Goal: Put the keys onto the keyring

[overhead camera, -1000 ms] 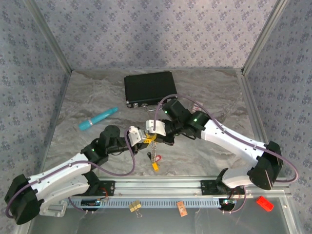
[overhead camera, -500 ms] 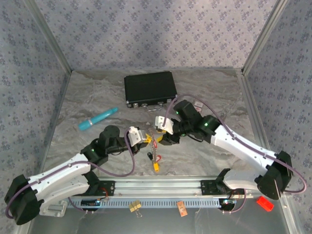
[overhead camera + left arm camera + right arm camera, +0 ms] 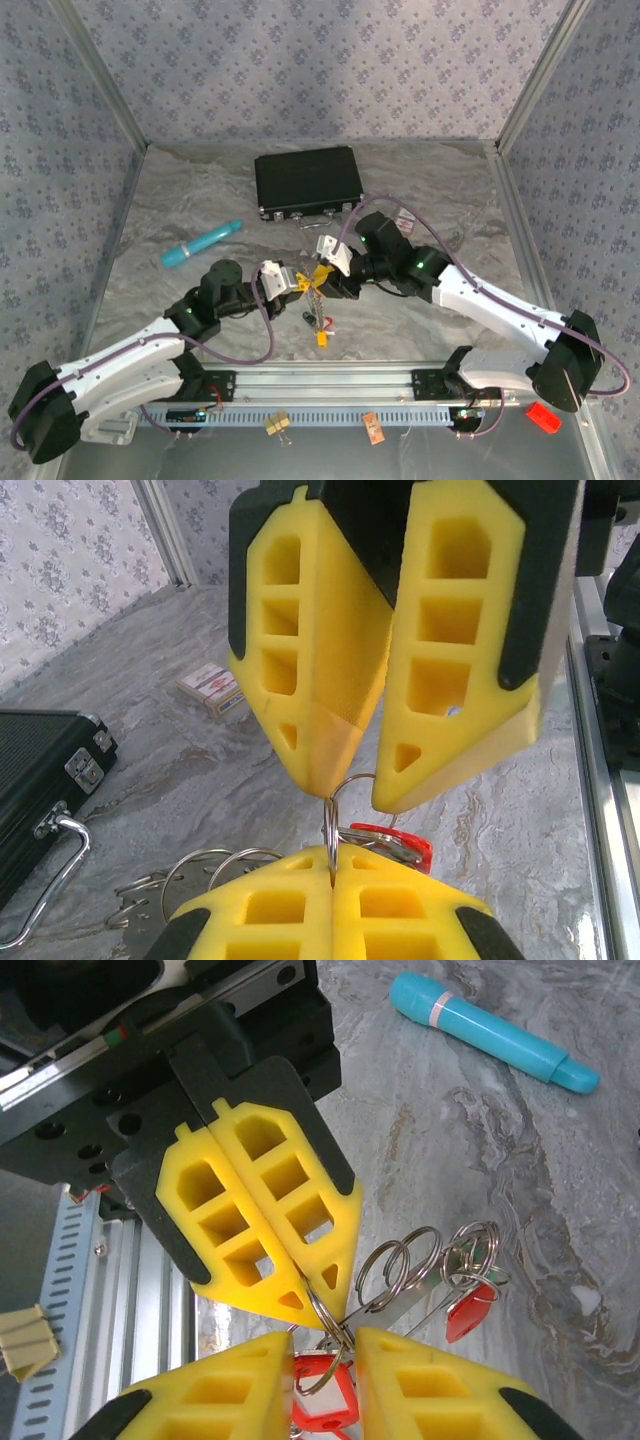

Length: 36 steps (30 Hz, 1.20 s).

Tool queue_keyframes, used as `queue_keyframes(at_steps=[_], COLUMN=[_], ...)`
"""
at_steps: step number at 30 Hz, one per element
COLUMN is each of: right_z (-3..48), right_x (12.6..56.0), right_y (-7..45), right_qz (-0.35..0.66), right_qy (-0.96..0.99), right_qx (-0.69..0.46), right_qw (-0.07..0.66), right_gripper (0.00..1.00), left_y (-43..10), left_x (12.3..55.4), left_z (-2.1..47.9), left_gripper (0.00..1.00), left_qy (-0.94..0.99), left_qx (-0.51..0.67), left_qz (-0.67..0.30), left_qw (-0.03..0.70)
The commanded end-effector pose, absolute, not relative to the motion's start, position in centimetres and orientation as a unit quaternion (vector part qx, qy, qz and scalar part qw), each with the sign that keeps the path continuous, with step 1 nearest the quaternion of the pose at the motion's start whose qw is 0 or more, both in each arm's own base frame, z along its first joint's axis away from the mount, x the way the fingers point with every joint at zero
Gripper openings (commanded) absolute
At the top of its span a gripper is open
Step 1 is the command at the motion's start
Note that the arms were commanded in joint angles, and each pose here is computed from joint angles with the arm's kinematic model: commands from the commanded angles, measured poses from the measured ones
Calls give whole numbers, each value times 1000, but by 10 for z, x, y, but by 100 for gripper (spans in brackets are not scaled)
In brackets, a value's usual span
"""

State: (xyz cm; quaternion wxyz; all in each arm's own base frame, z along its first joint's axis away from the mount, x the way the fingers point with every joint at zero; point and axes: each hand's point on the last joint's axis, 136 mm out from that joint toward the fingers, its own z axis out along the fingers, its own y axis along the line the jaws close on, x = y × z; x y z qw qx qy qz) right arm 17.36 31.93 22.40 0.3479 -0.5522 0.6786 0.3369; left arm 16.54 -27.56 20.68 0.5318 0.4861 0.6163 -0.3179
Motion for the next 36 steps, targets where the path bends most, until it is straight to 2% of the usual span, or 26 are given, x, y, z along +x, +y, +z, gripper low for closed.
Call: queue_keyframes(at_steps=[1,7,16,22,28,36], right_z=[224,218,203,202,232,240], right_x=[173,173,171,169,170,171], right_y=[319,316,317,318,312,315], right_qz=[334,325,330,340,354,354], right_qy=[683,690,697,692,644,622], right_qx=[-551,-551,-552,-552,-548,-559], right_qw=[344,337,317,316,399,418], right_gripper=[16,9,9,17,37,38], left_y=[-276,-276,-276,-276,-276,-277], left_x=[165,165,164,164,163,161], left_z=[227,230,241,246,242,241], left_gripper=[0,0,0,0,0,0], left_qy=[591,588,574,569,572,572], left_qx=[477,474,465,461,460,460], left_qz=[-326,-328,-338,-341,-345,-351], left_qw=[563,568,584,589,585,581])
